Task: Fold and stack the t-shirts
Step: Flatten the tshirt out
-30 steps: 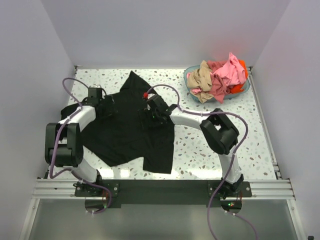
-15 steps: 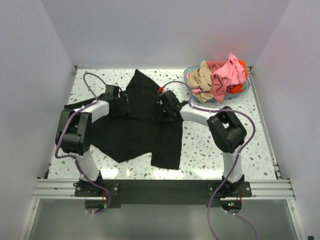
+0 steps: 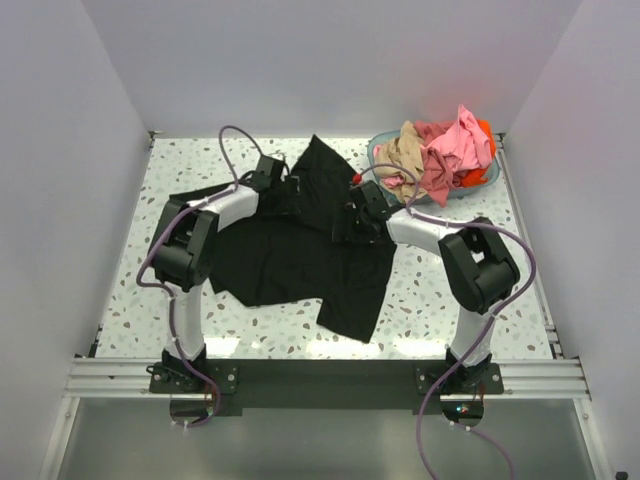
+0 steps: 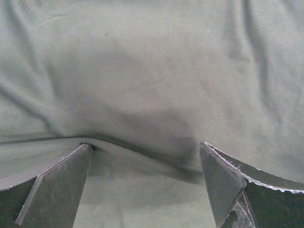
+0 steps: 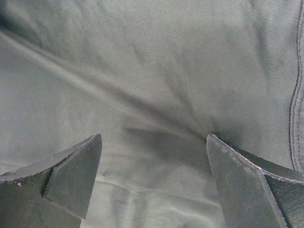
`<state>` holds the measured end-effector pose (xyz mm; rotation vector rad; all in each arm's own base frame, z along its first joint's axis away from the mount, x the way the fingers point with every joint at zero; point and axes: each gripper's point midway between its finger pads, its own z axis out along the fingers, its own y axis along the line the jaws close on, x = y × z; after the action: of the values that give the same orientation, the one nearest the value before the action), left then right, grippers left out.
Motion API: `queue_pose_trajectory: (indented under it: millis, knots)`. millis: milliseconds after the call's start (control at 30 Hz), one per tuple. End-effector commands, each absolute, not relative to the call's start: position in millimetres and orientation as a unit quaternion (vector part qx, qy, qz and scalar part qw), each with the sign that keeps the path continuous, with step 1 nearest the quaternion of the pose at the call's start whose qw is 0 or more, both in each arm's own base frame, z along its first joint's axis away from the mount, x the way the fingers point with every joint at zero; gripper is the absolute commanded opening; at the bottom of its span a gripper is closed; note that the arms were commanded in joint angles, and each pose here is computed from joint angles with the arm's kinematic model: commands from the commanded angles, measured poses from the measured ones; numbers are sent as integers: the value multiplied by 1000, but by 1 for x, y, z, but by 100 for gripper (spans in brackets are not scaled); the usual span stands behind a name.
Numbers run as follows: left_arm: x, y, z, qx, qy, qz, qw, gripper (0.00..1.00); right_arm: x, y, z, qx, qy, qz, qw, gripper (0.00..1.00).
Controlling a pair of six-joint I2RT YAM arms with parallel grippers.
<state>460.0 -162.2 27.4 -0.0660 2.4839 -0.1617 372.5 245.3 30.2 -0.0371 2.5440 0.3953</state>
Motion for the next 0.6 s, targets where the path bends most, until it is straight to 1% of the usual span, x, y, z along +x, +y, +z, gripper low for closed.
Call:
queue_pose_trajectory:
  millis: [0,100,133,200,233,300,333,400,433,500,533,567]
  knots:
    - [472,-191,38,4,941,-73,331,100,360,216,24,-8,961,90,260,95]
    - [482,-198,72,10,930,-74,360,100,368,218,43,-21,955,91,280,95]
    - [483,-195,98,6,920,-75,385,100,370,220,54,-26,951,97,291,95]
    - [482,-189,127,2,908,-72,412,100,372,223,71,-34,945,105,307,95]
    - [477,-180,155,-5,897,-65,437,100,372,224,77,-36,943,108,314,95]
    - [463,-166,176,-20,889,-51,454,100,369,228,101,-44,933,118,337,95]
    - [447,-148,189,-47,882,-35,468,100,368,229,110,-46,929,123,346,95]
    - [425,-129,190,-74,880,-17,470,100,361,237,129,-54,919,138,366,95]
    - [404,-113,186,-102,877,-4,470,100,359,238,135,-55,916,142,371,95]
    - [380,-96,173,-129,879,15,458,100,351,246,147,-65,909,154,382,95]
    - [362,-87,154,-138,887,28,440,100,349,247,149,-66,908,158,382,95]
    - [352,-78,159,-170,877,30,449,100,346,251,153,-67,905,168,384,95]
